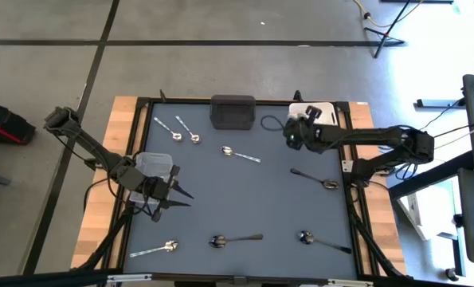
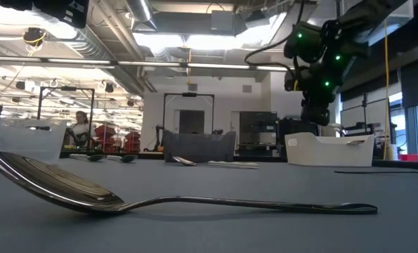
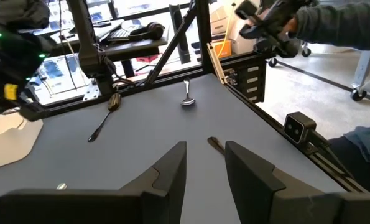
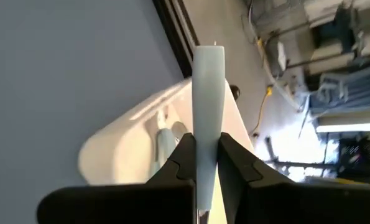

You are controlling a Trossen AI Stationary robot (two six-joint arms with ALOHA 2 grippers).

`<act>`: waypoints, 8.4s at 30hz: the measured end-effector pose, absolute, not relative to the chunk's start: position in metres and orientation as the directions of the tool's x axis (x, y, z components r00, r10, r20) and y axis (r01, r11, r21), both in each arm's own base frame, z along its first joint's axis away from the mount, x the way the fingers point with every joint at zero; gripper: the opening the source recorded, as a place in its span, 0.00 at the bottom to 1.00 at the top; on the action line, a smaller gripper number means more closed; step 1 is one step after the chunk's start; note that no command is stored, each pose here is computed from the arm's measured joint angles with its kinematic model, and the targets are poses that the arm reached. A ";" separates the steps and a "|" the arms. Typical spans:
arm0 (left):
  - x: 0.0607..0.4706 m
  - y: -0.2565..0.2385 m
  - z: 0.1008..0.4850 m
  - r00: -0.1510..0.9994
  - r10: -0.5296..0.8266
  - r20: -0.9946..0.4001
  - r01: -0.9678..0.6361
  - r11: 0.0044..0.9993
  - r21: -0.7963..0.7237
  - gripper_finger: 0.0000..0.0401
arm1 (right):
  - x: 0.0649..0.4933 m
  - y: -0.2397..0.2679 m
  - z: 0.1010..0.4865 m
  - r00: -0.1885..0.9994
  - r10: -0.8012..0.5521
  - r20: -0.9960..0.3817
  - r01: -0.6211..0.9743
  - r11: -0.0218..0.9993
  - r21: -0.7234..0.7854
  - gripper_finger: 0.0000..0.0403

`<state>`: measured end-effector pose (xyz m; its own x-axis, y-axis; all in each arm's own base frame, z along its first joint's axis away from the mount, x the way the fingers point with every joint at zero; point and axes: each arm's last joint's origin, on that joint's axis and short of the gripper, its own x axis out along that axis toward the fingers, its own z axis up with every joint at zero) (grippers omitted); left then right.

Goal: Sort silverware by color (type)
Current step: Put the light blue spoon into the white bin, then put the left black spoon into the black bin, then put the top black spoon into the black bin

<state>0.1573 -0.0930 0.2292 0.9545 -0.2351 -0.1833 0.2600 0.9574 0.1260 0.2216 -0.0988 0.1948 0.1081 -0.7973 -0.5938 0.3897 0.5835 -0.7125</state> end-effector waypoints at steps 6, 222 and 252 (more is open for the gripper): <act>0.157 -0.093 0.229 0.954 -0.235 -0.184 0.259 0.959 0.118 0.26 | 0.208 -0.125 0.193 0.069 -0.749 -0.659 0.463 0.609 -0.644 0.05; 0.199 -0.071 0.211 0.984 0.036 -0.174 -0.030 0.999 0.037 0.26 | 0.174 -0.003 0.152 -0.113 -0.048 -0.992 0.399 0.913 -0.090 0.33; 0.199 -0.072 0.211 0.983 -0.015 -0.183 0.015 1.000 0.001 0.26 | 0.193 -0.011 0.135 -0.143 0.117 -0.983 0.329 0.942 0.064 0.02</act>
